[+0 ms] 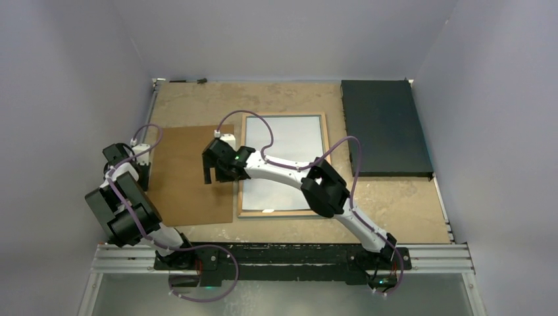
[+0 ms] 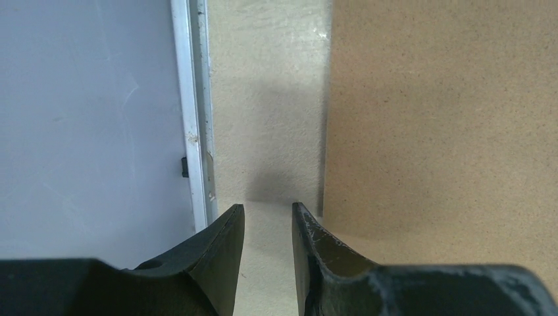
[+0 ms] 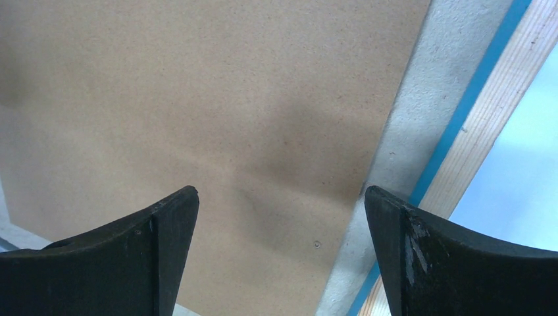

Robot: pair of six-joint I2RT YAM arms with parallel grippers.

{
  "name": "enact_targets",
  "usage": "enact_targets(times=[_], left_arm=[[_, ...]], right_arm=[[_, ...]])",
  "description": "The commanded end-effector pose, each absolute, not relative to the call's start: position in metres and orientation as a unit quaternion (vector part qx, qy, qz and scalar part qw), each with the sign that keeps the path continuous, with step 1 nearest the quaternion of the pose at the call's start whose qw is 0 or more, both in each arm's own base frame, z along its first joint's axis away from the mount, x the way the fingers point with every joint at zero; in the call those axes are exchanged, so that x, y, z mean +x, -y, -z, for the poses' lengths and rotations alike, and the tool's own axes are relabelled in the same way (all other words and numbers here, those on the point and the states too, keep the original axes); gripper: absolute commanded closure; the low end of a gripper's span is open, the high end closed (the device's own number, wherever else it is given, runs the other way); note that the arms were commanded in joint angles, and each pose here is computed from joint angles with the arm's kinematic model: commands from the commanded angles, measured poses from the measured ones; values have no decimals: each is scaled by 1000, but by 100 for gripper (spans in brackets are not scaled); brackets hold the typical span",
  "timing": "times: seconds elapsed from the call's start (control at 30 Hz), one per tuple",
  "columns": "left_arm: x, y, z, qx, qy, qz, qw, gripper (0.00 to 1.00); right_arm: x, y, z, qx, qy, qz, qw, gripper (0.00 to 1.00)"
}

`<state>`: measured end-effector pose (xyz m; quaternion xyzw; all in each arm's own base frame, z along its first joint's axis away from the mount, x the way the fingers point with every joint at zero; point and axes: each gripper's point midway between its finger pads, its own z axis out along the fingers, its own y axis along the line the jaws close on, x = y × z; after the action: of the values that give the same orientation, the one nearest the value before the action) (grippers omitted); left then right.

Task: Put the photo into the frame

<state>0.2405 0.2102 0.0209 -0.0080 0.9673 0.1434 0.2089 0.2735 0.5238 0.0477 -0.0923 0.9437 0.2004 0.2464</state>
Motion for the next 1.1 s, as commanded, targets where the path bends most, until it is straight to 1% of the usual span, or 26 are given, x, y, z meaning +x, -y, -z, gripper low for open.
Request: enact_targets(times=[0.0, 0.3, 0.57, 0.67, 0.87, 1.07], left_arm=[[256, -221, -36, -21, -959, -159, 232, 69], [259, -216, -29, -29, -960, -149, 234, 69], [261, -211, -16, -28, -963, -146, 226, 69], [261, -203, -10, -25, -966, -133, 221, 70], [259, -184, 1, -15, -973, -95, 208, 74], [251, -172, 9, -1, -977, -82, 196, 86]], right_arm=[[272, -516, -37, -80, -953, -172, 236, 1], [272, -515, -29, -84, -956, -160, 232, 2], [267, -530, -30, -86, -955, -188, 211, 2], [265, -535, -40, -80, -953, -214, 201, 2], [260, -551, -66, -69, -934, -309, 164, 2], [261, -575, -120, -70, -902, -399, 150, 2]])
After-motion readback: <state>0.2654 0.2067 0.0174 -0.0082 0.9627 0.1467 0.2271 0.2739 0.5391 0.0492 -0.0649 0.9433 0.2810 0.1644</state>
